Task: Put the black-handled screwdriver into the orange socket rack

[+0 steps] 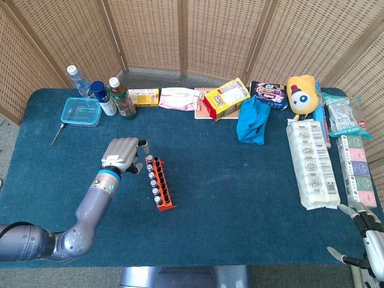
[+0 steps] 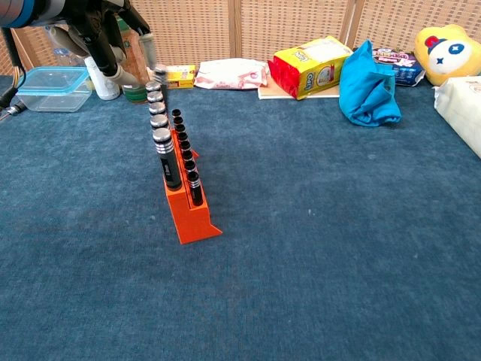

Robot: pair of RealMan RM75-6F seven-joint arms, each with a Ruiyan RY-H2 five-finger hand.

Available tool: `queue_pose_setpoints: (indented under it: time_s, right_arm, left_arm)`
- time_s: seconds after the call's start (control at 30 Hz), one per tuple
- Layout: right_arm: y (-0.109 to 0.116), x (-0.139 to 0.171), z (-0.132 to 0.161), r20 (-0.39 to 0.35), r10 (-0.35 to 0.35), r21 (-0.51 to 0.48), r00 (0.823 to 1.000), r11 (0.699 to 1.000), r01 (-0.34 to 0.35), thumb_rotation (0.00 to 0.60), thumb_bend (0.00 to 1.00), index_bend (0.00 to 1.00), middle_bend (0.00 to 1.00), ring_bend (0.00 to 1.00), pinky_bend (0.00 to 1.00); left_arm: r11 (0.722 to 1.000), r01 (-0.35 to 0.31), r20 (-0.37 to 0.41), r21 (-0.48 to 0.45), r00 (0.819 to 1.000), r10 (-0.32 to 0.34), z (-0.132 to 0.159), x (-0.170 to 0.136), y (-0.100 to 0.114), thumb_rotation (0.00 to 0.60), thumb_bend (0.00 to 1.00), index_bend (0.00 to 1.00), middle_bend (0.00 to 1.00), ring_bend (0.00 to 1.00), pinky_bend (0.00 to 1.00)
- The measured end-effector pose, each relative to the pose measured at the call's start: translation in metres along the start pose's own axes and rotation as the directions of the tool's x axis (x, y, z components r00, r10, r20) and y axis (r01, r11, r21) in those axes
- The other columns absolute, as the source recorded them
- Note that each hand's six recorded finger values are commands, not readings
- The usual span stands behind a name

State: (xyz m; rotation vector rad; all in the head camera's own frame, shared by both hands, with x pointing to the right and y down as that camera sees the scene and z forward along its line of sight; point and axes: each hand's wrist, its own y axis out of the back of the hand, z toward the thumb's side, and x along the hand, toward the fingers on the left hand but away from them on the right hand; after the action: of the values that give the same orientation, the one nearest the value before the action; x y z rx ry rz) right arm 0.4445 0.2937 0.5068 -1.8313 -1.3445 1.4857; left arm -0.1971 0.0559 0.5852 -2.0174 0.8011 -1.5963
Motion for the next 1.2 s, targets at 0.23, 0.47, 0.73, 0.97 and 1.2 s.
queue_pose_setpoints:
  time_s: [0.23, 0.47, 0.73, 0.97, 1.2]
  right_arm:
    - [0.0, 0.0, 0.0, 0.002, -0.001, -0.002, 1.0, 1.0, 0.001, 0.6, 0.0, 0.16, 0.06, 0.0, 0.0]
    - [0.0, 0.0, 0.0, 0.001, 0.002, -0.001, 1.0, 1.0, -0.002, 0.6, 0.0, 0.16, 0.06, 0.0, 0.0]
    - [-0.001, 0.0, 0.001, -0.002, 0.004, 0.0, 1.0, 1.0, -0.004, 0.6, 0.0, 0.17, 0.06, 0.0, 0.0]
    - [0.001, 0.001, 0.001, -0.003, -0.003, 0.0, 1.0, 1.0, 0.003, 0.6, 0.0, 0.17, 0.06, 0.0, 0.0]
    - [0.003, 0.001, 0.0, -0.001, -0.009, -0.003, 1.0, 1.0, 0.009, 0.6, 0.0, 0.16, 0.06, 0.0, 0.0]
  left_arm:
    - [1.0, 0.0, 0.001, 0.001, 1.0, 0.0, 0.0, -0.001, 0.002, 0.6, 0.35, 0.4, 1.0, 1.0, 1.0]
    - [1.0, -0.004, 0.008, -0.005, 1.0, 0.004, 0.001, -0.003, 0.005, 0.6, 0.35, 0.4, 1.0, 1.0, 1.0]
    - [0.998, -0.05, 0.095, 0.029, 0.994, 0.047, 0.012, -0.016, 0.015, 0.6, 0.35, 0.4, 1.0, 1.0, 1.0]
    - [0.996, -0.039, 0.117, 0.082, 0.993, 0.029, 0.012, -0.012, 0.0, 0.6, 0.34, 0.4, 1.0, 1.0, 1.0]
    - [0.994, -0.037, 0.119, 0.1, 0.993, 0.025, 0.017, -0.007, -0.008, 0.6, 0.34, 0.4, 1.0, 1.0, 1.0]
